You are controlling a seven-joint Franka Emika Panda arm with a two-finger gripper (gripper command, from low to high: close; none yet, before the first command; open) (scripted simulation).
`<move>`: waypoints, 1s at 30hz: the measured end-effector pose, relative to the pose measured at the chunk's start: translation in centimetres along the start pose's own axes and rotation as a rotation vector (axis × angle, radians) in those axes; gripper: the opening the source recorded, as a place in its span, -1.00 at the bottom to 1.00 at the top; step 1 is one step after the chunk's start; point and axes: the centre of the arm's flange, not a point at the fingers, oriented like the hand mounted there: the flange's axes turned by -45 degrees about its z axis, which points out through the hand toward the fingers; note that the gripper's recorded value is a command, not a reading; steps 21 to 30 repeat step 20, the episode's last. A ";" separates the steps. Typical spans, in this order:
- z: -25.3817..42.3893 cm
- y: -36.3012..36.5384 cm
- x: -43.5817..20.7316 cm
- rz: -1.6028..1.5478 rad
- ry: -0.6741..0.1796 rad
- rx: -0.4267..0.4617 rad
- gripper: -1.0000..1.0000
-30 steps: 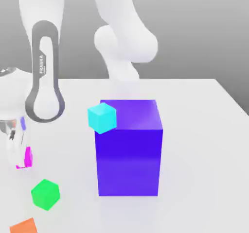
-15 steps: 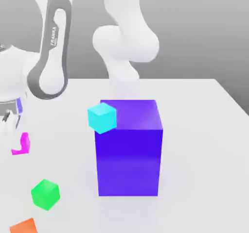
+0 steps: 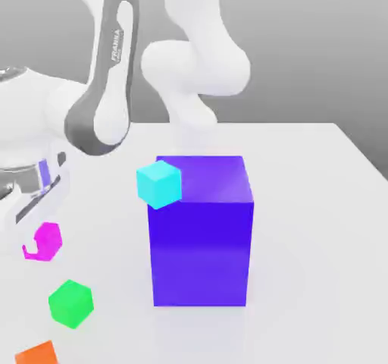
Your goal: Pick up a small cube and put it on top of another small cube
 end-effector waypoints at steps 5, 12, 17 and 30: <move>-0.9 -1.7 -2.8 0.127 0.005 0.000 -1.00; -0.4 -3.3 -5.3 0.267 0.015 0.005 -1.00; 3.9 -3.3 -5.3 0.271 0.015 0.003 -1.00; 4.5 -3.2 -5.3 0.271 0.015 0.002 1.00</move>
